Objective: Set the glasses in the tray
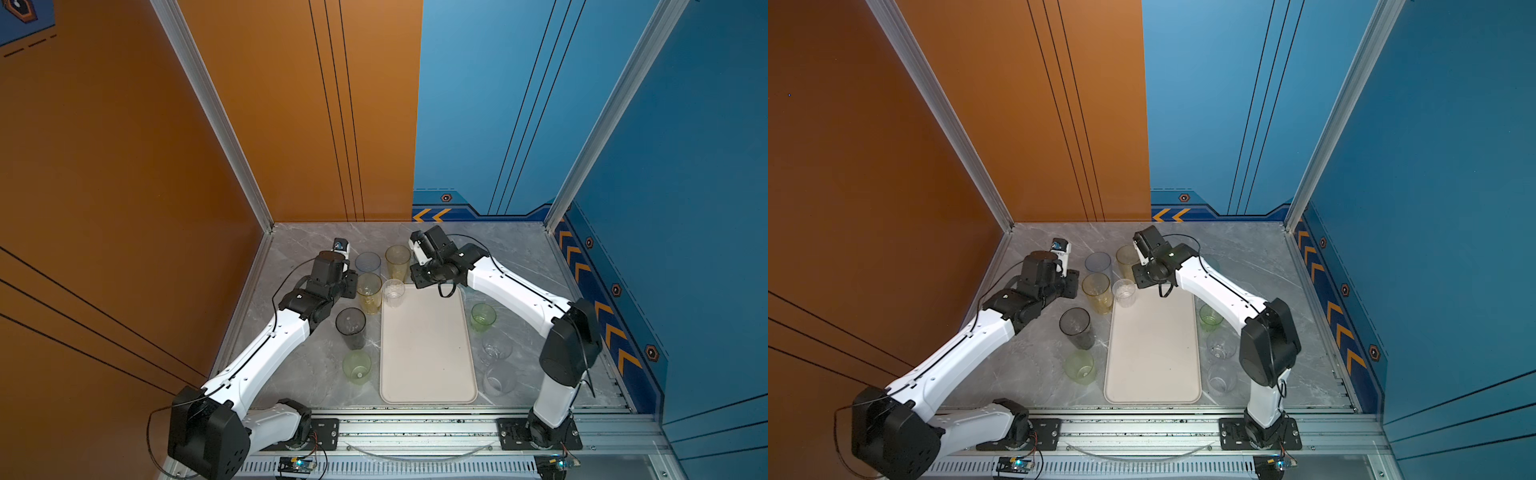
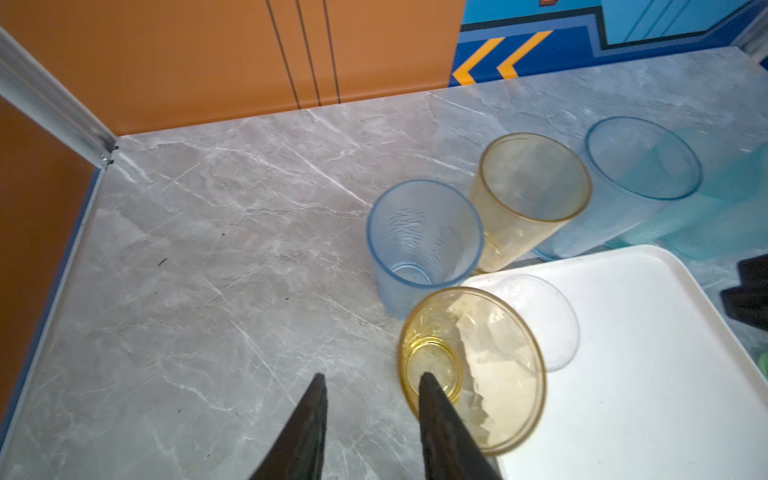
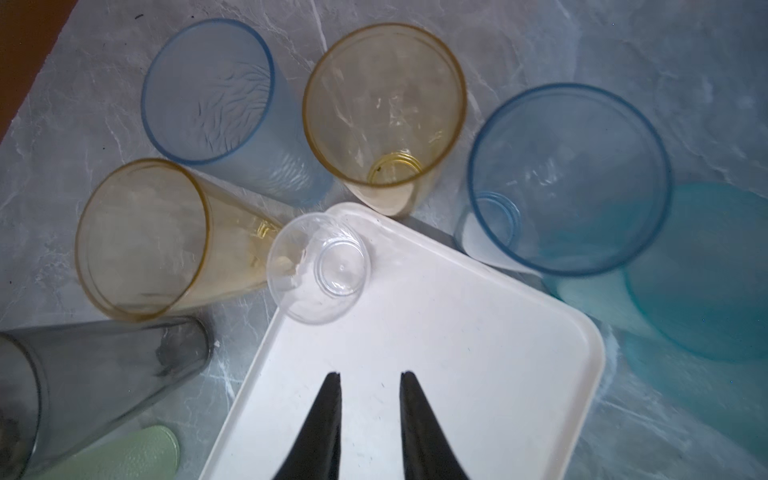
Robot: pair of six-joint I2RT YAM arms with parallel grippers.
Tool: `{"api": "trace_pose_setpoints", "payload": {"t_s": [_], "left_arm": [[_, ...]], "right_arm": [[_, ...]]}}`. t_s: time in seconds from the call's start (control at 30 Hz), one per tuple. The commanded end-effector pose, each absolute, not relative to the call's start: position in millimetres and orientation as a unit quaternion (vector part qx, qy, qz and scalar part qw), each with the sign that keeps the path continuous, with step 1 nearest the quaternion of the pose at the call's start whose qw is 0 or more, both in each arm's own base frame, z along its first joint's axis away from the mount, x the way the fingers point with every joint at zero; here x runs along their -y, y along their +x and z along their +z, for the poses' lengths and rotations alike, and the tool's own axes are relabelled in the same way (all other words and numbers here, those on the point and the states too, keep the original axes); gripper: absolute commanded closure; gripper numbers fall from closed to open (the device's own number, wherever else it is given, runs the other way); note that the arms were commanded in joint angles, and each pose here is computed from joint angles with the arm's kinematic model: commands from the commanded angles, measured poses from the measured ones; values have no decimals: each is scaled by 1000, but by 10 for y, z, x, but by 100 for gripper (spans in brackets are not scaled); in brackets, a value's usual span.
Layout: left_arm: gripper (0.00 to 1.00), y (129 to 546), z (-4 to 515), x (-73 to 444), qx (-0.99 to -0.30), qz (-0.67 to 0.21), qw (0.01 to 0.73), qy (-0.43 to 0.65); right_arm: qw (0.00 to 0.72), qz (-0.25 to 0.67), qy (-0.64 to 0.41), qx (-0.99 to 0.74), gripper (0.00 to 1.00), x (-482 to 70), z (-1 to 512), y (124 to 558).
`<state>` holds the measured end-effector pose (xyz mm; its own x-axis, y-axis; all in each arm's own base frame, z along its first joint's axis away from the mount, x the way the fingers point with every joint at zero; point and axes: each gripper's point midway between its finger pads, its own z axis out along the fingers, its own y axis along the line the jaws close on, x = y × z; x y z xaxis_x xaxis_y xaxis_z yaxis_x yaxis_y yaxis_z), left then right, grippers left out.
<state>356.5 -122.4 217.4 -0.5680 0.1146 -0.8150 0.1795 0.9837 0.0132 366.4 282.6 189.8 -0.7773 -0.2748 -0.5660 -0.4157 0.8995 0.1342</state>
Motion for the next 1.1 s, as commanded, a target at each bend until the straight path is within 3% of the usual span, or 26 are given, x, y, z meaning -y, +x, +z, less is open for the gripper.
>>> {"api": "trace_pose_setpoints", "payload": {"t_s": [0.0, 0.17, 0.47, 1.07], "left_arm": [[62, 3563, 2191, 1483, -882, -43, 456, 108], [63, 3534, 2078, 2018, -879, -114, 441, 139], [64, 3526, 2048, 2493, -875, -128, 430, 182], [63, 3553, 2112, 2405, -875, -109, 435, 185]], "right_arm": [[286, 88, -134, -945, 76, -2334, 1909, 3567], [272, 52, -62, -959, 77, -1580, 1823, 3275], [218, 12, 67, -974, 79, -561, 1453, 2838], [159, 42, 73, -984, 79, -586, 1029, 2903]]}}
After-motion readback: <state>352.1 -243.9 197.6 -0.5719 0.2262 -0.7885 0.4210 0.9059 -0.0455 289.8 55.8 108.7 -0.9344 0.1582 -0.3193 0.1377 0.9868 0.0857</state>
